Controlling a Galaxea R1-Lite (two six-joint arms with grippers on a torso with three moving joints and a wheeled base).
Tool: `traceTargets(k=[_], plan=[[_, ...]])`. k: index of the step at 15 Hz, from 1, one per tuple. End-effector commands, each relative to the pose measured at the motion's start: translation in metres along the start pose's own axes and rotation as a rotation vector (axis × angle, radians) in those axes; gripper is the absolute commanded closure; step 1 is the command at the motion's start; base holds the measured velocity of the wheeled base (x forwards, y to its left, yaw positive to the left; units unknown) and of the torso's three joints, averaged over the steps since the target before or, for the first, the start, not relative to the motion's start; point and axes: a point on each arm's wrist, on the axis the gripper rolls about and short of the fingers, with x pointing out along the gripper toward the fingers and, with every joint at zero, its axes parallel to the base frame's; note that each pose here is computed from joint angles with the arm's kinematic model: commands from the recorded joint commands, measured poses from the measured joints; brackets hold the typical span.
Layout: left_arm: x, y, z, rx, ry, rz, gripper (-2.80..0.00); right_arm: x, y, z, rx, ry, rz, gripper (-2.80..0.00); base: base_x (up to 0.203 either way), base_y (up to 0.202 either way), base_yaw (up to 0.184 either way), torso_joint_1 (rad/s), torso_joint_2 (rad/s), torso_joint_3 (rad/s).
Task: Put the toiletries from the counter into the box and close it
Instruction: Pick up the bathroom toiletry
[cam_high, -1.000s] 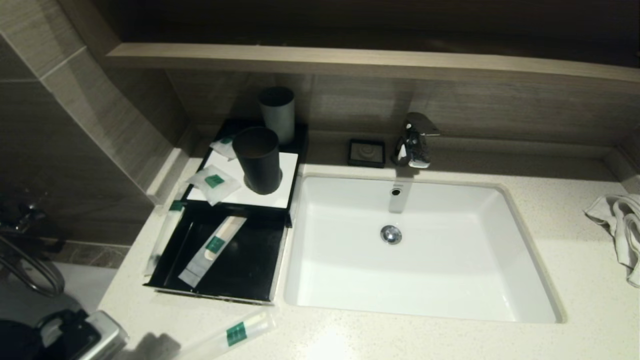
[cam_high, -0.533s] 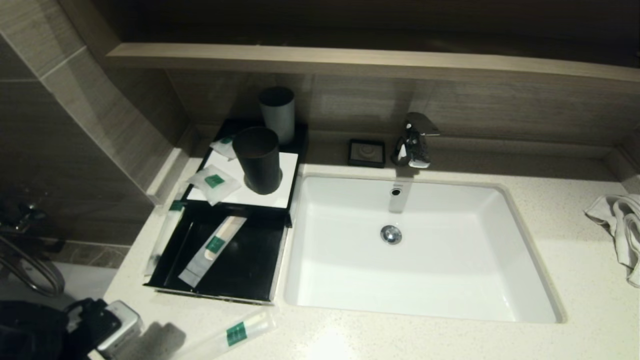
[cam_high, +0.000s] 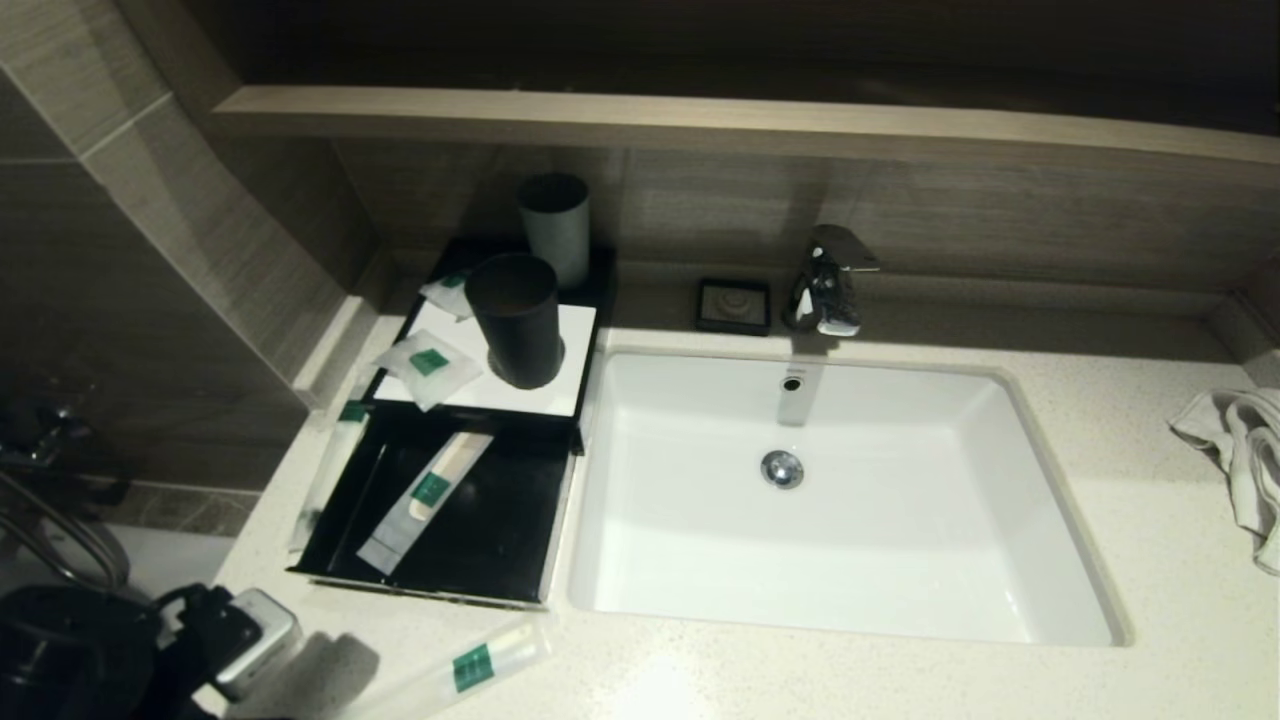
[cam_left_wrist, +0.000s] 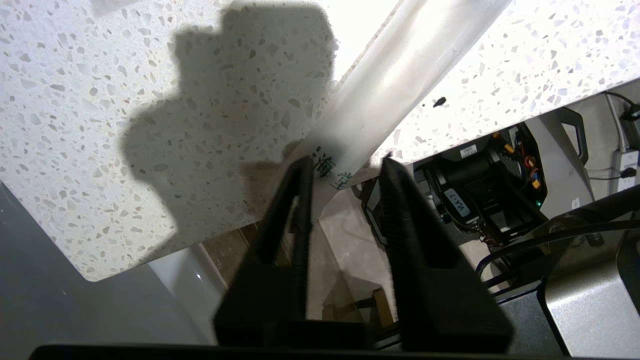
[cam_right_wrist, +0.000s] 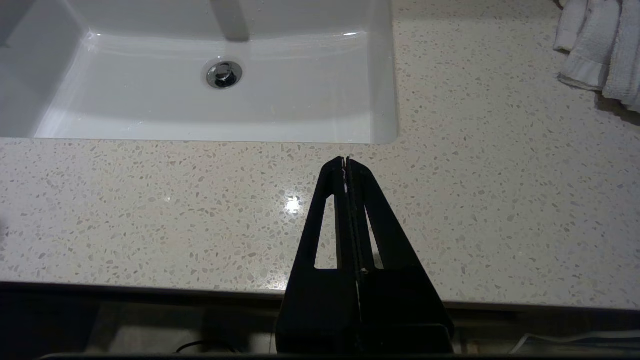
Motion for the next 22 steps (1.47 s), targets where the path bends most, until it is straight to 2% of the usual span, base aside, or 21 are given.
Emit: traceTargets(k=[1, 4, 7, 10, 22], plan=[[0.002, 0.0, -0.002, -0.002, 0.016, -0.001, -2.8, 0.0, 0.0, 0.0, 0.001, 0.0, 0.0, 0.0, 0.0, 0.0, 0.0, 0.0, 0.0, 0.0], [0.002, 0.0, -0.003, -0.003, 0.02, -0.003, -2.8, 0.0, 0.0, 0.0, 0.0, 0.0, 0.0, 0.0, 0.0, 0.0, 0.0, 0.0, 0.0, 0.0], [0.01, -0.001, -0.004, -0.005, 0.068, -0.013, -2.8, 0.0, 0.0, 0.0, 0.0, 0.0, 0.0, 0.0, 0.0, 0.0, 0.0, 0.0, 0.0, 0.0], [0.012, 0.0, 0.0, -0.007, 0.039, -0.01, -2.8, 0.0, 0.0, 0.0, 0.0, 0.0, 0.0, 0.0, 0.0, 0.0, 0.0, 0.0, 0.0, 0.0], [0.019, 0.0, 0.0, 0.001, 0.061, -0.016, -2.8, 0.0, 0.0, 0.0, 0.001, 0.0, 0.0, 0.0, 0.0, 0.0, 0.0, 0.0, 0.0, 0.0]])
